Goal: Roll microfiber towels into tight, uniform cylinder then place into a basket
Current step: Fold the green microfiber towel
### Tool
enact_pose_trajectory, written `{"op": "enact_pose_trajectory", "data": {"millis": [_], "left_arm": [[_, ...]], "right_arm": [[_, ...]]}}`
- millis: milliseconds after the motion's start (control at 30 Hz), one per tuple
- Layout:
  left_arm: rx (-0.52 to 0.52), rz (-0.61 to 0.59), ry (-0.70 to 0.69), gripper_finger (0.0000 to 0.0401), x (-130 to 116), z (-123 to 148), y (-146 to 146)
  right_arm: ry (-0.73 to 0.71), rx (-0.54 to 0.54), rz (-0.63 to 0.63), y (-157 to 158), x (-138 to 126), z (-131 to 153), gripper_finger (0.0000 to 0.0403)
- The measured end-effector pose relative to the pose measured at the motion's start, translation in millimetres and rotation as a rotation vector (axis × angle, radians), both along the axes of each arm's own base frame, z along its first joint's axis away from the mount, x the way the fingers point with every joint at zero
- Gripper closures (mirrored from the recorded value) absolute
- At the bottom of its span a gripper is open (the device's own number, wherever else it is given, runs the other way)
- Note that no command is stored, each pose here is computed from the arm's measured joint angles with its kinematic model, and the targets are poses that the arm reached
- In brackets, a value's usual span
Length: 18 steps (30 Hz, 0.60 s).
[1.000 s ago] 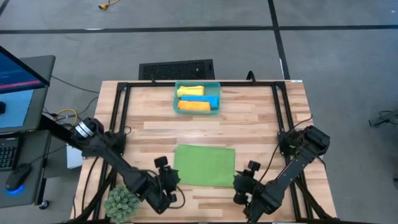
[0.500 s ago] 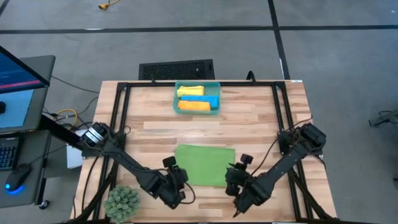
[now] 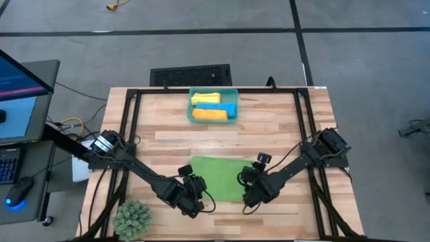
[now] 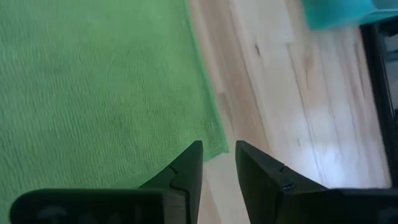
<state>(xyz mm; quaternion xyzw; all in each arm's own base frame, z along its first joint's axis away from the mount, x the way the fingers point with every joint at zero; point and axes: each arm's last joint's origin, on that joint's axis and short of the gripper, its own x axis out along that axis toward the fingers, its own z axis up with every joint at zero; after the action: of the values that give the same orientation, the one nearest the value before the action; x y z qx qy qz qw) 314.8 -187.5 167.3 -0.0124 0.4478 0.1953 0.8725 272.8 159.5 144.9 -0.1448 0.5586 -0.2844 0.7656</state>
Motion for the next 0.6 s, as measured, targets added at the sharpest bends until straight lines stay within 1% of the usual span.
{"op": "enact_pose_trajectory", "data": {"millis": [167,300,467,600], "left_arm": [[0.007,-0.017,0.019,0.0250,2.8,-0.2,4.7],[-0.019,-0.007,0.032,0.0250,5.9,-0.6,9.6],[-0.007,-0.008,0.026,0.0250,6.2,-0.4,9.8],[-0.032,-0.007,0.043,0.0250,8.3,-0.8,13.5]], "right_arm": [[0.070,-0.007,0.075,-4.0,1.4,2.8,0.0285],[0.060,0.000,0.079,-12.5,4.6,12.5,0.0285],[0.046,0.005,0.091,-23.5,6.9,26.9,0.0285],[0.029,-0.020,0.132,-28.1,5.9,39.6,0.0285]]}}
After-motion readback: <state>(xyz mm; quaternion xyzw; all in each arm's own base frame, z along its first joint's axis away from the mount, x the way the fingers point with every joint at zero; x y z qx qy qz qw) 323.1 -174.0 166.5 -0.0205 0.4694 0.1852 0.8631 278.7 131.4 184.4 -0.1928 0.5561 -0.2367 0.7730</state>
